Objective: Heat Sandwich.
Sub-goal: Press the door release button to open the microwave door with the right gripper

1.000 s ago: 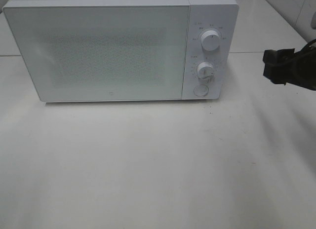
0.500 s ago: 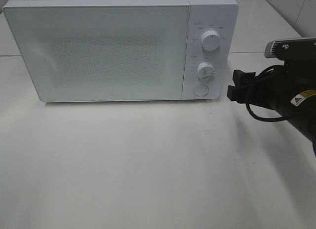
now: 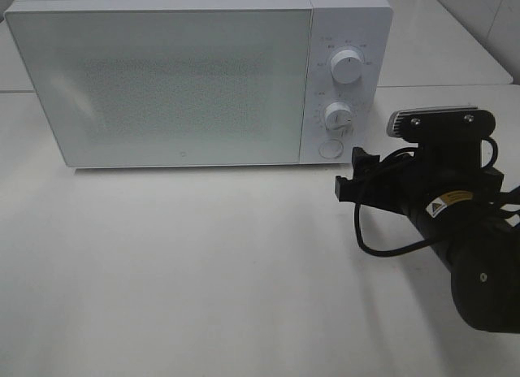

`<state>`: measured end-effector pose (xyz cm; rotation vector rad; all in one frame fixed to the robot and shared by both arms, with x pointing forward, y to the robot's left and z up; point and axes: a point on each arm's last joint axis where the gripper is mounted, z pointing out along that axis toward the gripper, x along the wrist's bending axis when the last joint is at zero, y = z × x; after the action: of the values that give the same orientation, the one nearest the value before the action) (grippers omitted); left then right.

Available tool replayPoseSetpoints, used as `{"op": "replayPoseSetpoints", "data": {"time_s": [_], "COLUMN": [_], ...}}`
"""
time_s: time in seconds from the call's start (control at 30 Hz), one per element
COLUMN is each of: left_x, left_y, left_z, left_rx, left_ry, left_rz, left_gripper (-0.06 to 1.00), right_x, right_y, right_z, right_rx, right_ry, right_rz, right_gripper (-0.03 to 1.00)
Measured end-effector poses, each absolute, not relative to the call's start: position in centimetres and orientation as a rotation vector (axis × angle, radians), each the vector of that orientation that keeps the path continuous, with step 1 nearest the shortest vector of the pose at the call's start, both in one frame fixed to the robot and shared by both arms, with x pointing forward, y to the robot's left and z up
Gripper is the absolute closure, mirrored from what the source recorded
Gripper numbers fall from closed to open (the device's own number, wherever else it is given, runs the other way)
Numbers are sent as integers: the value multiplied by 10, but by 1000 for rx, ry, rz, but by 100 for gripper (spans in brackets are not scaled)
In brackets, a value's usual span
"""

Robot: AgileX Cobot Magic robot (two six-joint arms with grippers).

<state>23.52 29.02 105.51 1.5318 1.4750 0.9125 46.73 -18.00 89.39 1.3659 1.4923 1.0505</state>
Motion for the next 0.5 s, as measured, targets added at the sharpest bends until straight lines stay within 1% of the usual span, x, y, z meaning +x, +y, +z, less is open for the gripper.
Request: {"op": "replayPoseSetpoints", "data": {"time_s": [0.23, 0.5], "left_x": [235, 235], "left_y": [290, 290], "left_z": [1055, 1055], "left_rx": [1532, 1532], "left_ry": [1475, 1475], "left_rz": [913, 913], "left_gripper": [-4, -4], "right_x": [466, 466], "right_y": [-167, -167], "right_z": [891, 891], "right_rx": [1358, 1414], "right_ry": [1510, 1472], "right_rz": [1068, 1099], "right_gripper": [20, 20]}}
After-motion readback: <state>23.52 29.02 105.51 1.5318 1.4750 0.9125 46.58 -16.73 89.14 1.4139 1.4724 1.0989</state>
